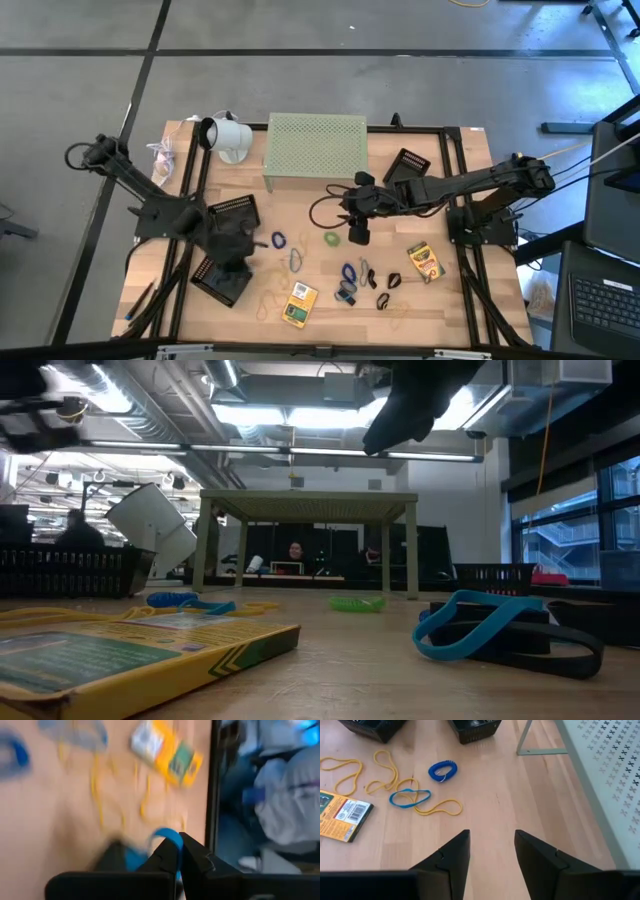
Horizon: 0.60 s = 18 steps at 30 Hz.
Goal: Pick & Place Office Desk Supplies
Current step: Put the blue rubber band into the bottom left black bin
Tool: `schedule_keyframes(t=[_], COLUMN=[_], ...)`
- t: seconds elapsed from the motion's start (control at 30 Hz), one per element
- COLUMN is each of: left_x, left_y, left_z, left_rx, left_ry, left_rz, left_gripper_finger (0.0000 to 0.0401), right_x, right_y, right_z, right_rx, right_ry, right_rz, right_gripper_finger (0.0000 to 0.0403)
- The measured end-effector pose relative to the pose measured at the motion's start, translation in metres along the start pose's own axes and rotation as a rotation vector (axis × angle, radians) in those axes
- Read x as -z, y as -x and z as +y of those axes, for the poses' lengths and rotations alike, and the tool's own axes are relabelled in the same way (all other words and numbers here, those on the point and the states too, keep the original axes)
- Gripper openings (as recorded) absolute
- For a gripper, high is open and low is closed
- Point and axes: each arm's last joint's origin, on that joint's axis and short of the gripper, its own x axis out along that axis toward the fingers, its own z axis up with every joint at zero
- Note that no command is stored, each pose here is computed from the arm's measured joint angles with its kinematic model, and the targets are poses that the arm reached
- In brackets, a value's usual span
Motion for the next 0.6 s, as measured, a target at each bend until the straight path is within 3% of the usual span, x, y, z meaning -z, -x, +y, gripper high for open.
schedule_keyframes(t=[0.23, 0.43, 0.6], left_x=[0.029, 0.035, 0.035], left_y=[0.000, -0.001, -0.001], left_z=[-0.004, 0.001, 0.001], left_rx=[-0.111, -0.205, -0.206], left_ry=[0.132, 0.315, 0.353], left_rz=[0.097, 0.101, 0.103], left_gripper_finger=[0.0008, 0.0038, 0.0075], right_x=[-0.001, -0.001, -0.001], right_y=[0.000, 0.000, 0.000], right_z=[0.000, 0.000, 0.000], right_rx=[0.002, 0.003, 0.003], right_ry=[0.001, 0.001, 0.001], right_rz=[-0.007, -0.006, -0.006], right_gripper_finger=[0.0153, 0.0153, 0.0153])
